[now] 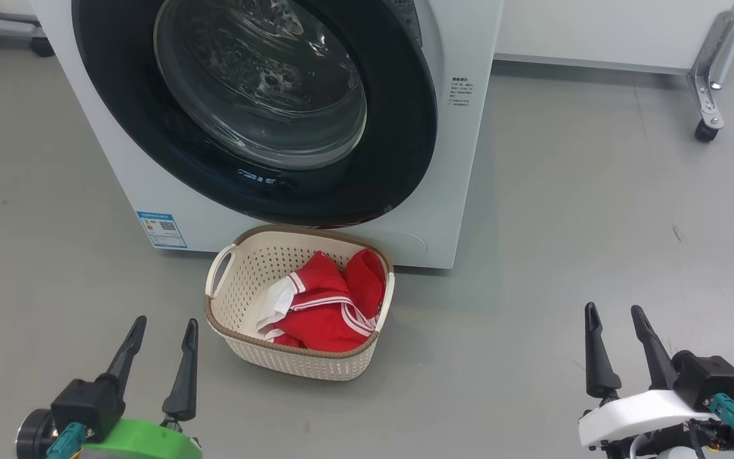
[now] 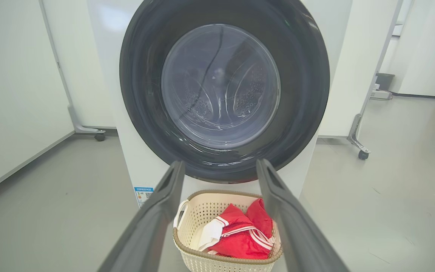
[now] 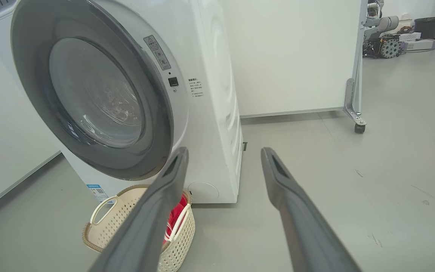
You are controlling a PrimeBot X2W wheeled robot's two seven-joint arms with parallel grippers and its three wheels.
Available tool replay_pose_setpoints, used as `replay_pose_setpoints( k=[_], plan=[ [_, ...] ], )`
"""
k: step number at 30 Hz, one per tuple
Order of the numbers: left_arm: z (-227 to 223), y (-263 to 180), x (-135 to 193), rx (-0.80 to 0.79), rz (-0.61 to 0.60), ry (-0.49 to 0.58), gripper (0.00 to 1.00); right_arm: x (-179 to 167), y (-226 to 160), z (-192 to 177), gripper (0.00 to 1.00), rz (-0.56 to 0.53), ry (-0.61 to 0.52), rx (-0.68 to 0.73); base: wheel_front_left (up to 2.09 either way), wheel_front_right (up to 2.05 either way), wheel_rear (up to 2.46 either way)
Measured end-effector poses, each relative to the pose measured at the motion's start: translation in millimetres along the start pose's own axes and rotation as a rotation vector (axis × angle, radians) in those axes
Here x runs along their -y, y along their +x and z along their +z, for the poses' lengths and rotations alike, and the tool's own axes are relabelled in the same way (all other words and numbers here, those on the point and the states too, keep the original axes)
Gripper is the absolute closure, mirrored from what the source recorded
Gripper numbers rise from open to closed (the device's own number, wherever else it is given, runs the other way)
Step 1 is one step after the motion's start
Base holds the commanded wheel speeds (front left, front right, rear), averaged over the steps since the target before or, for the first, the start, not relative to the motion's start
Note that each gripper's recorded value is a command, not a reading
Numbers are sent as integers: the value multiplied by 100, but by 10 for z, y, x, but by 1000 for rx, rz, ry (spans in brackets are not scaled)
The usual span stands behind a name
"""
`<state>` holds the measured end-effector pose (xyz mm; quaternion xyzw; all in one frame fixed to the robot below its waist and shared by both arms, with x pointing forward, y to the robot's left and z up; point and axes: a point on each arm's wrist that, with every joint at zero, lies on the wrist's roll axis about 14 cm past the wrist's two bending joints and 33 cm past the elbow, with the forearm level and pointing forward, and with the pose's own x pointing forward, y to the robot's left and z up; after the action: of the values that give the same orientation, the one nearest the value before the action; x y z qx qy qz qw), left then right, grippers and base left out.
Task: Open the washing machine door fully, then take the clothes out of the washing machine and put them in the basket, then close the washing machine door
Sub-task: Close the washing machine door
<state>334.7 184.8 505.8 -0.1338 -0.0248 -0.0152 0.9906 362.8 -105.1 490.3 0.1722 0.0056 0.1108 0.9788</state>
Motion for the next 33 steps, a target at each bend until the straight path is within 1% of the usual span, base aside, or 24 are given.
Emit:
replay_pose_setpoints(
  k=[4,25,26,27,28,33],
  plan=[
    [10,-6,-3,6,4,14,0,-9,3,-12,0,1,2,-3,0,0,0],
    [-56,-9,34,-6,7,5,0,20,23,-47,0,-6,1,-13,0,0,0],
    [-61,-8,35,-7,8,4,0,20,27,-49,57,-5,0,-14,0,0,0],
    [-68,-7,41,-9,5,2,0,19,33,-48,94,-3,-5,-14,0,0,0],
    [-75,-6,53,-11,0,2,0,17,41,-40,100,-1,-10,-12,0,0,0],
    [-105,5,46,-20,1,11,0,-9,117,-24,100,29,-32,-10,0,0,0]
  ],
)
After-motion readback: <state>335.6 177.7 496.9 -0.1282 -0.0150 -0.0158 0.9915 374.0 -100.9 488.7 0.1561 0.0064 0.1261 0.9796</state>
